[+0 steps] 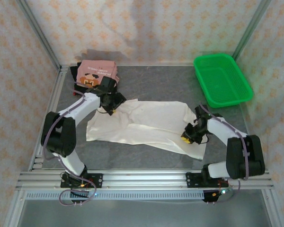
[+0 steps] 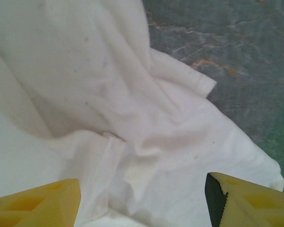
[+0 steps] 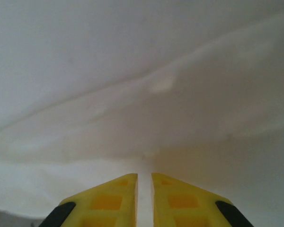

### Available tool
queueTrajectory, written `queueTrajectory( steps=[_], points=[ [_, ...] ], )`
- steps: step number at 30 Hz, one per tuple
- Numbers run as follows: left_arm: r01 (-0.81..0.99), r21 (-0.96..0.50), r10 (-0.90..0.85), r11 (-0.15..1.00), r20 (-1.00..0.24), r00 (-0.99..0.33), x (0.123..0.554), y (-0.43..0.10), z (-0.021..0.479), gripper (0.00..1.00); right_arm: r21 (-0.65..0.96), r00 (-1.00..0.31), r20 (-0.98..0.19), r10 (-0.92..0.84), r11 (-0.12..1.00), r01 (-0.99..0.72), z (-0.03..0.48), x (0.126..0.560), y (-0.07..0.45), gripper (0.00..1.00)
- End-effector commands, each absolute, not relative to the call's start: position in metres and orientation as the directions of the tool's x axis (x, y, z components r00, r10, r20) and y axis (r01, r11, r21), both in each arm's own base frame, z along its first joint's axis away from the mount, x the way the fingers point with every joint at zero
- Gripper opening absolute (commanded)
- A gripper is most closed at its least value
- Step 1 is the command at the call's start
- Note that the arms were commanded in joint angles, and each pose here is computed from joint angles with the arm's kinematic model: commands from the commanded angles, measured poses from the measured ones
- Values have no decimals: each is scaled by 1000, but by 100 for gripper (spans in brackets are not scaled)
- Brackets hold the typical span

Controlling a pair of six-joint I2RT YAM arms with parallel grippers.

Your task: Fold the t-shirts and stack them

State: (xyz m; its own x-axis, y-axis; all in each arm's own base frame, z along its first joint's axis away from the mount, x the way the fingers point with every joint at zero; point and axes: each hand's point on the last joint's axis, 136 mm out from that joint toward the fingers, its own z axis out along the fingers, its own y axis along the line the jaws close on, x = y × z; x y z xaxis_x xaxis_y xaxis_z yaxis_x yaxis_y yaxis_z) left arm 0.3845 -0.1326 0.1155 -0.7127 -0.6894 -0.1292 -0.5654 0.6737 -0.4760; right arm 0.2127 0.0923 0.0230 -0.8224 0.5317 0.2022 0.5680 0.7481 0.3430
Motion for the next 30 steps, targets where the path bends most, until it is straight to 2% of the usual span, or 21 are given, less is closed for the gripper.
queueTrajectory(
  steps=[1,5,11,13,15,24,30],
  points=[
    [-582,-376,-671,721,-170,-721,352,-110,110,71,295,-810,127,573,757,583,15,237,81,14],
    [-607,-311,-672,731,-171,-721,322,-93,91,71,250,-807,79,585,772,584,15,256,71,15],
    [-663,-231,-700,712,-164,-695,290,-68,53,71,197,-809,35,587,789,582,20,269,59,25],
    [-672,-203,-701,712,-173,-691,285,-60,44,71,174,-807,31,589,792,585,22,266,55,26],
    [-681,-172,-702,712,-182,-688,283,-52,34,71,124,-803,16,596,796,593,24,258,46,34],
    [-719,-3,-710,695,-161,-685,259,-17,-4,69,-93,-783,-36,621,778,621,21,221,8,55],
    [-713,99,-700,694,-137,-700,231,-4,0,69,-122,-773,-29,634,765,632,22,200,4,60]
  ],
)
